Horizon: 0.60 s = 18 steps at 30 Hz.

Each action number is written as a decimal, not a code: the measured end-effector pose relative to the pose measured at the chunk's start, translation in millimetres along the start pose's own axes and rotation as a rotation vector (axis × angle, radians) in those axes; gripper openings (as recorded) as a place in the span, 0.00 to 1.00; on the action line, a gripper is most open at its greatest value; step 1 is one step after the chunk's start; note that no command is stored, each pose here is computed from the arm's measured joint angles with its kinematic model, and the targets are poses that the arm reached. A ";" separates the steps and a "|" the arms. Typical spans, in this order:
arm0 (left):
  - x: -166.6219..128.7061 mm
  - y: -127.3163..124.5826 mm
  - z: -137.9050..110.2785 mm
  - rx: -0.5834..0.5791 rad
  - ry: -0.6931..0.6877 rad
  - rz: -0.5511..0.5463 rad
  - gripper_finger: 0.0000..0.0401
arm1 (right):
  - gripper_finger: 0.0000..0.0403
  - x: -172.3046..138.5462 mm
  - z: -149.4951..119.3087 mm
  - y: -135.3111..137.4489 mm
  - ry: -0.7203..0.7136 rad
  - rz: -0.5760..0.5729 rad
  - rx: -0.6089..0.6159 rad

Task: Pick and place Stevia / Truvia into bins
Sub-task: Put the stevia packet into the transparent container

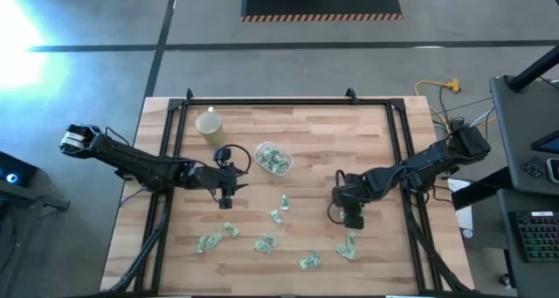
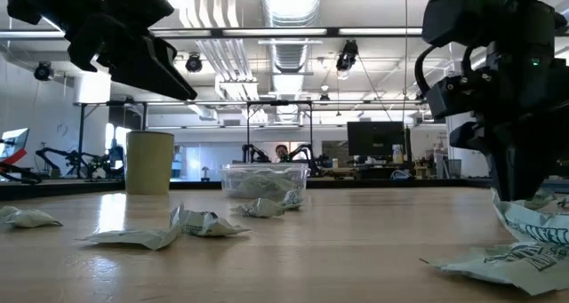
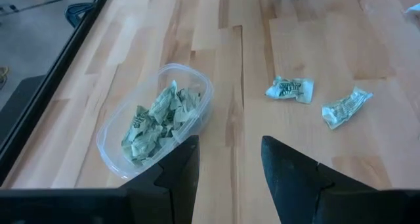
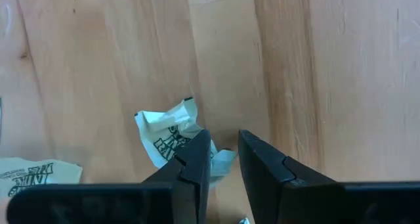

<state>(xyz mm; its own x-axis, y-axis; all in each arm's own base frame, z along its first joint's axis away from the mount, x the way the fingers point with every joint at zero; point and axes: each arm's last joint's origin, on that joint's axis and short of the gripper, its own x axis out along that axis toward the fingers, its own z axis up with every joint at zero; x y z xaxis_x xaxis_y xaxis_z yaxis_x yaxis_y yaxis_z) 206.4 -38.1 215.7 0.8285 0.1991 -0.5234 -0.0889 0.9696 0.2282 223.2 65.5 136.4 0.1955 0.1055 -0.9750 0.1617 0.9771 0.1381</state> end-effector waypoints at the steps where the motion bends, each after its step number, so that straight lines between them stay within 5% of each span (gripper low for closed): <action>1: 0.0 0.0 0.0 0.000 0.000 0.000 0.37 | 0.17 0.0 0.0 0.0 0.000 0.000 0.000; 18: 0.0 0.0 0.1 0.002 0.000 0.000 0.37 | 0.16 -34.4 2.0 11.9 -0.111 0.122 -0.088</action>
<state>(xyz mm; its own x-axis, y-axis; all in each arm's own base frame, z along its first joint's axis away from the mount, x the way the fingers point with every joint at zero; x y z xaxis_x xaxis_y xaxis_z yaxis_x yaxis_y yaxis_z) 206.5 -38.2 215.8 0.8287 0.1989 -0.5232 -0.0875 0.9693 0.2300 220.3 73.1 172.0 0.3145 0.2076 -0.9263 0.0465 0.9713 0.2335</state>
